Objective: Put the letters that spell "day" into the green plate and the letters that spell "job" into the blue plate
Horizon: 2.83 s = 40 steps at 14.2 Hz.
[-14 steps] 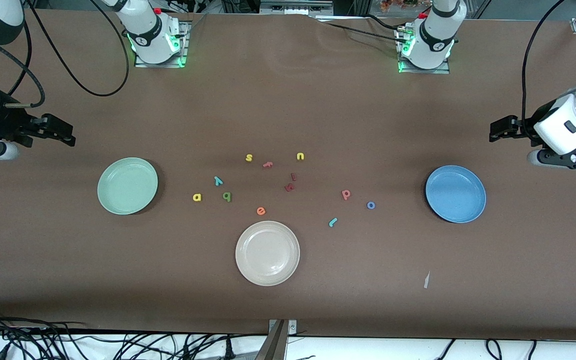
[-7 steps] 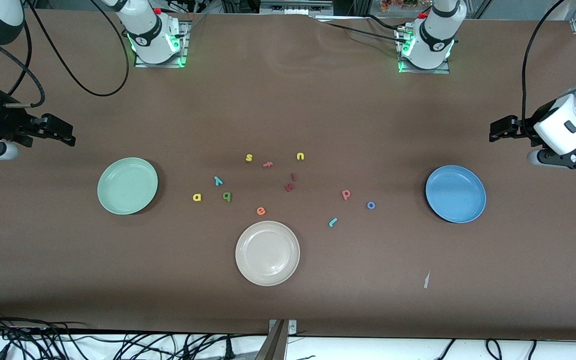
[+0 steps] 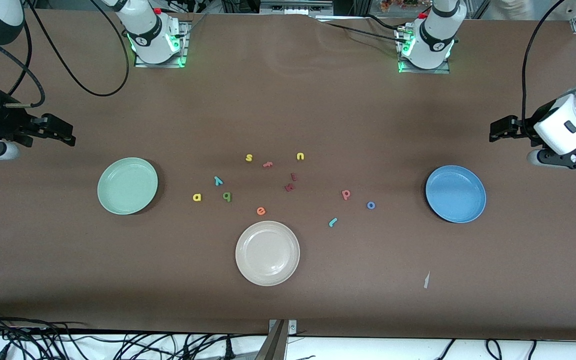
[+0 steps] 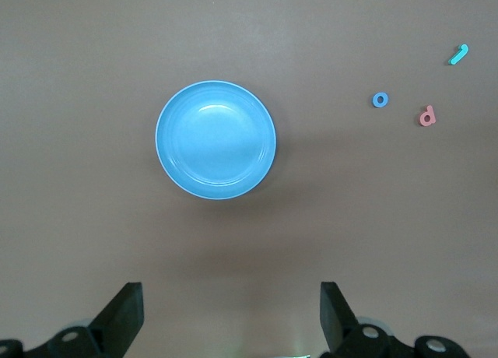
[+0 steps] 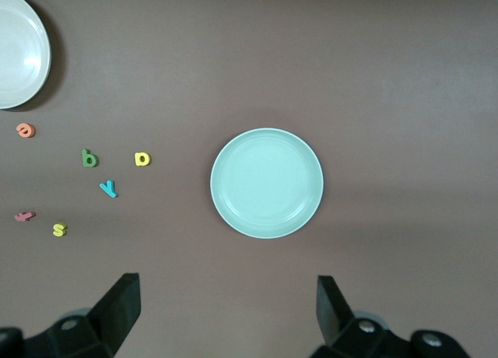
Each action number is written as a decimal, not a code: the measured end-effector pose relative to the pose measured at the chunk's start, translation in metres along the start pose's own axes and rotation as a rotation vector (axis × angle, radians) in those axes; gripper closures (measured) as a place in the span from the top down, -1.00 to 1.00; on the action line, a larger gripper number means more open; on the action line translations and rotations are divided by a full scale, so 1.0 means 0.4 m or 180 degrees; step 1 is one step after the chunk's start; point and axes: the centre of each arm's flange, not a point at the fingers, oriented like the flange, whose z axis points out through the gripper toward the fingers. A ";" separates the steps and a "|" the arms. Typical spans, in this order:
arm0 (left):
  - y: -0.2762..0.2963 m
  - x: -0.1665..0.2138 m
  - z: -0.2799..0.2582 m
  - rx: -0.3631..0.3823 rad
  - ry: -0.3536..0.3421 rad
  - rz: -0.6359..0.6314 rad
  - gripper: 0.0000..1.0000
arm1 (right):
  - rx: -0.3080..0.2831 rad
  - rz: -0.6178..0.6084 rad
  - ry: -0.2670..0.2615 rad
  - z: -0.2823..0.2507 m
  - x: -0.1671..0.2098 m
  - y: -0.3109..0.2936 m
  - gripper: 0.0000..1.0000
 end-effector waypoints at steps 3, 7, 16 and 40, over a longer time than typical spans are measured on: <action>0.000 0.000 0.000 0.0000 0.0000 0.0000 1.00 | 0.0000 0.0000 -0.0001 0.000 0.000 0.000 1.00; 0.000 0.000 0.000 0.0000 0.0000 0.0000 1.00 | 0.0000 0.0003 -0.0032 0.002 -0.003 0.001 1.00; 0.000 0.000 0.001 0.0000 -0.0002 0.0000 1.00 | -0.0001 0.0005 -0.0080 0.005 -0.007 0.002 1.00; 0.000 0.001 0.002 0.0000 -0.0005 0.0000 1.00 | -0.0001 0.0005 -0.0108 0.007 -0.009 0.002 1.00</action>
